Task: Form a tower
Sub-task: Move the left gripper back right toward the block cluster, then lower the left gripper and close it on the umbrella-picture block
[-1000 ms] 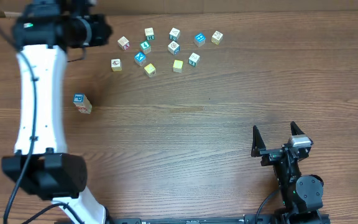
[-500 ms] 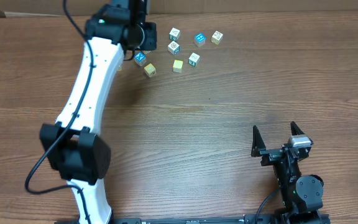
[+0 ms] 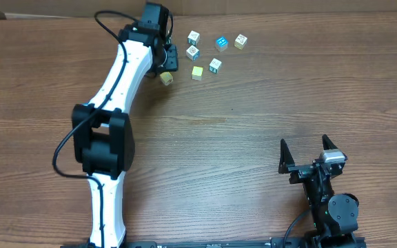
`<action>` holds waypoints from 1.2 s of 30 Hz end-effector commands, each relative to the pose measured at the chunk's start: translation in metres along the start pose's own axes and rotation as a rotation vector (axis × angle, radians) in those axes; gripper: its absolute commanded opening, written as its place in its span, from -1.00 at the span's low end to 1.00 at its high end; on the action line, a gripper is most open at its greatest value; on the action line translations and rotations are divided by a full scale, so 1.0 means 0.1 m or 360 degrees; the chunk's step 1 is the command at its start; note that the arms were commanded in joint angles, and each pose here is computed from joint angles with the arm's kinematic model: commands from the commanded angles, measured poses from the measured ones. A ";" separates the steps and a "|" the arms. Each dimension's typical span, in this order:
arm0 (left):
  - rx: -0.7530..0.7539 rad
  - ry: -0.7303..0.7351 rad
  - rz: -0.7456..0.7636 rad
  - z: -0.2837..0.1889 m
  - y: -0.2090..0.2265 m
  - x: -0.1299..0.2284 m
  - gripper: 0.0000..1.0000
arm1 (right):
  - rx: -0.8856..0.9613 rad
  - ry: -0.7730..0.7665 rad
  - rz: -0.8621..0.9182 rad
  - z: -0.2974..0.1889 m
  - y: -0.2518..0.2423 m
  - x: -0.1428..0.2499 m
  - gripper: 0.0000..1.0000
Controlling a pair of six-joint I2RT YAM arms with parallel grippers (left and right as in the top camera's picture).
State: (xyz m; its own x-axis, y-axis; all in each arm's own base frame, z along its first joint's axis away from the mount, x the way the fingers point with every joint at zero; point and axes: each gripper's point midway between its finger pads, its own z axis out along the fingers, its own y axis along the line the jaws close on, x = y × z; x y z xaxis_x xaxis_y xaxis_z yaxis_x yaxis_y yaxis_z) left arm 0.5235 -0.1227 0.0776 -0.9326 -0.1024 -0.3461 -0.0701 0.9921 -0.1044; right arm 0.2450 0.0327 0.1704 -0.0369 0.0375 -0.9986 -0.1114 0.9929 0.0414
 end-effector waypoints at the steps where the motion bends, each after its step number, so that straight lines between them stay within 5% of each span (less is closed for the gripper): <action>1: -0.0088 0.0027 -0.0199 0.17 0.11 0.05 0.25 | 0.0005 0.0007 -0.0002 0.01 -0.01 0.04 1.00; 10: -0.0122 0.0023 -0.0515 0.23 0.15 0.08 0.06 | 0.0005 0.0007 -0.0002 0.01 -0.01 0.04 1.00; 25: -0.0174 0.0000 -0.0541 0.39 0.14 0.18 0.25 | 0.0005 0.0007 -0.0002 0.01 -0.01 0.04 1.00; 36: -0.0171 -0.0011 -0.0529 0.56 0.16 0.27 -0.07 | 0.0005 0.0007 -0.0002 0.01 -0.01 0.04 1.00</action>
State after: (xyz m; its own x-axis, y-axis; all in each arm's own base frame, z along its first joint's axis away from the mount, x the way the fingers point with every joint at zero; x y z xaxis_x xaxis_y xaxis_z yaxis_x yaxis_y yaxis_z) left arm 0.5194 -0.1168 0.0215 -0.8529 -0.4163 -0.3149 -0.3944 0.9091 -0.1338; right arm 0.2450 0.0326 0.1704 -0.0369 0.0378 -0.9986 -0.1110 0.9929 0.0417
